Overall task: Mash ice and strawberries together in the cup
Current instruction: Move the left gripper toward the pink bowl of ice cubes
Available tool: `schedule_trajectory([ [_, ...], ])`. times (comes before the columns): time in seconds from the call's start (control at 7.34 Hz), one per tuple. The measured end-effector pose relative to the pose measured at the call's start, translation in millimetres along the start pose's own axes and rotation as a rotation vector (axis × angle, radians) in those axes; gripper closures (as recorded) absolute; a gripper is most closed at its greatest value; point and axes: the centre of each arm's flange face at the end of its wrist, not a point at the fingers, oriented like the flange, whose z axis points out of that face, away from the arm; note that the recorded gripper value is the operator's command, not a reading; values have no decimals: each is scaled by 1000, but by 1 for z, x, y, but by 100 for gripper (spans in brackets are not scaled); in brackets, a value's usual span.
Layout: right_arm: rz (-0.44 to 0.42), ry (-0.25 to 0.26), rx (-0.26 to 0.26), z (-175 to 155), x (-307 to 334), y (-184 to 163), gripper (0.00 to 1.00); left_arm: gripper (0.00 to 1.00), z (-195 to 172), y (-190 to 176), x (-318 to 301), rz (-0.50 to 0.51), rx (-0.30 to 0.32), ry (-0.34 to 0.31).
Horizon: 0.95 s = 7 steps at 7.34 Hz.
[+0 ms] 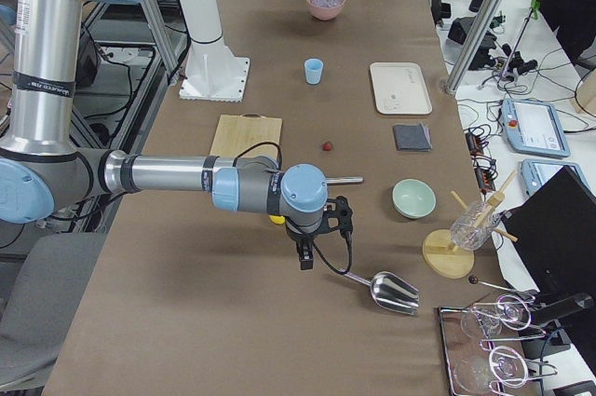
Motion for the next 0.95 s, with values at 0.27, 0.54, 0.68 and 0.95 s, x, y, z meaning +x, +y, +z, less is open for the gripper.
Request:
schedule_trajectory([
  [0.27, 3, -18, 3, 1, -1, 0, 0, 3, 18, 7, 33, -105, 8, -8],
  [0.54, 2, -22, 4, 1, -2, 0, 0, 3, 43, 14, 69, -173, 22, -33],
  [0.68, 3, -22, 3, 1, -1, 0, 0, 3, 56, 20, 94, -210, 32, -48],
  [0.95, 4, -22, 4, 1, -2, -1, 0, 3, 71, 40, 141, -335, 53, -52],
])
